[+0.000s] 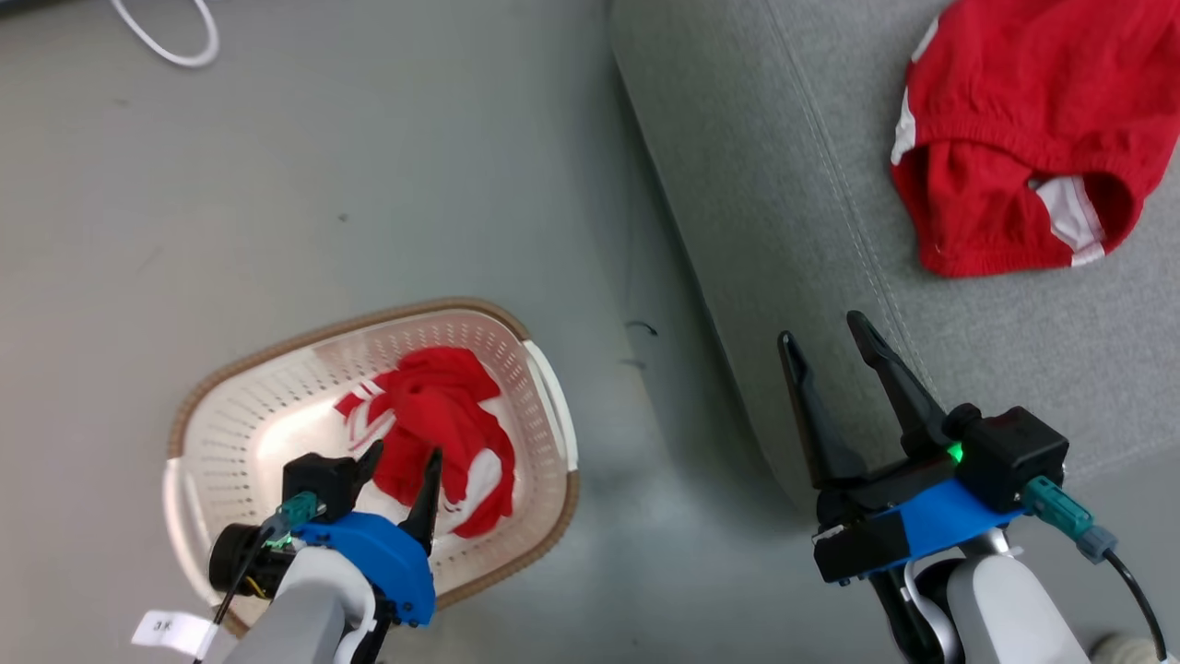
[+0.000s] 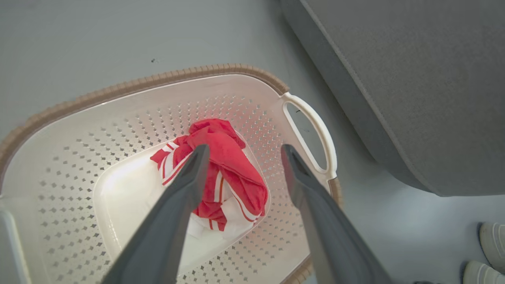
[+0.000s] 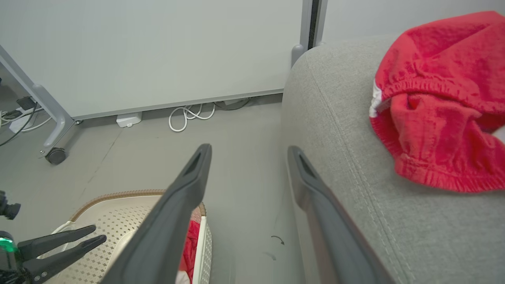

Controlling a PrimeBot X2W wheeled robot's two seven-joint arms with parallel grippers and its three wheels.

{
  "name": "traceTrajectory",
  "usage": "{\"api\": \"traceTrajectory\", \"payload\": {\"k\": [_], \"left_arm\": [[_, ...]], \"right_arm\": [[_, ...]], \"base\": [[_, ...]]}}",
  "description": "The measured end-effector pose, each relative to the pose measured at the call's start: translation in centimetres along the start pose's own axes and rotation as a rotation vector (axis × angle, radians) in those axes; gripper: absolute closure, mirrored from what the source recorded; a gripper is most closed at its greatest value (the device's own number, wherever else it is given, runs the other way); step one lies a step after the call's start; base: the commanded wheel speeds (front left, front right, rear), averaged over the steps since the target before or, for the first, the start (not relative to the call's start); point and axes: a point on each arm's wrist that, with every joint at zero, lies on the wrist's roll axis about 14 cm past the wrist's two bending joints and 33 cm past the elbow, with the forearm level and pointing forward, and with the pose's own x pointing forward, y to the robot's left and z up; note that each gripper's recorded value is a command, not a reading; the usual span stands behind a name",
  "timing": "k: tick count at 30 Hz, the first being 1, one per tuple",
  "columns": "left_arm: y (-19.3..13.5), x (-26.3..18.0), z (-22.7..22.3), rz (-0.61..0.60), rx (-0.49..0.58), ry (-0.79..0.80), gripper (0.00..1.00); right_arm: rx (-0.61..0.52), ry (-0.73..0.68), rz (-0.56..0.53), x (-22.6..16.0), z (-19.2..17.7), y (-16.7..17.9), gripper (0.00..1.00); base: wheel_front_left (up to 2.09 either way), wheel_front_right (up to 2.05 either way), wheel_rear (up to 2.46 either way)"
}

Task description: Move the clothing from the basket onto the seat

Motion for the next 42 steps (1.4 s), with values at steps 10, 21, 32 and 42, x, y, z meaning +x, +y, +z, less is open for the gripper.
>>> {"api": "traceTrajectory", "payload": {"k": [10,21,32,42], "left_arm": [[-0.8,3.7,-5.9,-0.078,-0.055,0.238,0.0],[0.3,6.5,-9.3,-0.079,-0.084,0.373,0.0],[2.7,9.1,-11.0,0.011,-0.053,0.462,0.0],[3.2,9.6,-11.4,0.028,-0.023,0.492,1.0]], "right_arm": [[0.018,0.086,-0.05,0.8,-3.9,-1.7,0.0],[0.034,0.142,-0.069,1.7,-6.8,-2.4,0.0],[0.042,0.19,-0.085,2.2,-9.0,-2.9,0.0],[0.053,0.203,-0.093,2.2,-9.5,-3.1,0.0]], "base": [[0.0,0.0,0.0],[0.0,0.0,0.0],[0.0,0.0,0.0],[0.0,0.0,0.0]]}}
